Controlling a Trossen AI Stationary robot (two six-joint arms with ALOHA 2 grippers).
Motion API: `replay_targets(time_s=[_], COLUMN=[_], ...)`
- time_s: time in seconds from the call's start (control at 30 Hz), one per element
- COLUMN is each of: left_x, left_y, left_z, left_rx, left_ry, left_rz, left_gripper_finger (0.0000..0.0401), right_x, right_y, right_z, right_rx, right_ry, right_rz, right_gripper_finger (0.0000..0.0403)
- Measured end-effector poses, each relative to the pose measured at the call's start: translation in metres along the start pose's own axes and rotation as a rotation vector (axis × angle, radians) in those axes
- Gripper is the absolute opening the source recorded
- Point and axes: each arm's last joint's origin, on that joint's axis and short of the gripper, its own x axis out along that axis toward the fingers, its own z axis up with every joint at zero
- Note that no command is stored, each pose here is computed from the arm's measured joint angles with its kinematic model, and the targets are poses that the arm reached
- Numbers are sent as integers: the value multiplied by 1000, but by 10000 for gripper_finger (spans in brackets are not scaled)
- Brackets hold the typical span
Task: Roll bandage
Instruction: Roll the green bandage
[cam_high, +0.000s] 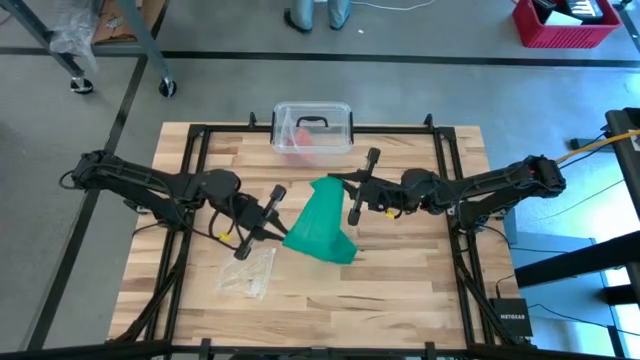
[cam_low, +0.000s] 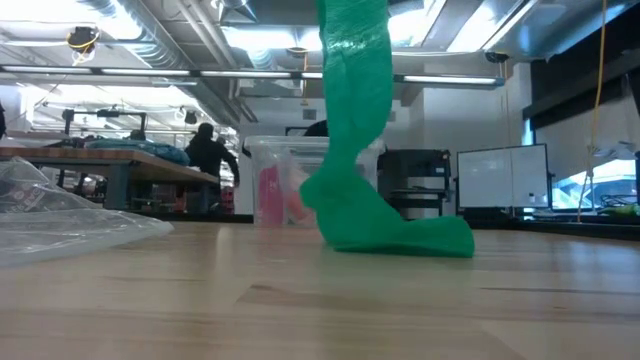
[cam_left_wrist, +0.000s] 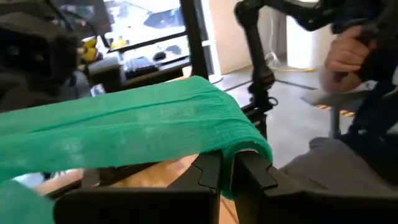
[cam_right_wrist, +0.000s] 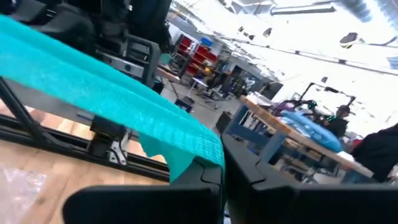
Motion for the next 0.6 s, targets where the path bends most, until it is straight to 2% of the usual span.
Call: replay_targets(time_s=[0.1,0.23,0.43,0.6], left_x=[0,0,-2,-2], left_y=[0,3,11,12], left_z=[3,5,5,3], left_rx=[25,32,34,51], left_ry=[-27,-31,24,47], left_rz=[21,121,369,411], left_gripper_finger=[12,12,12,12], right_x=[0,3,10,10], right_y=[3,15,26,25], right_z=[-2,-19,-32,-32], right_rx=[14,25,101,228], right_ry=[12,129,208,215], right_rz=[50,141,127,110], right_gripper_finger=[5,3,25,73])
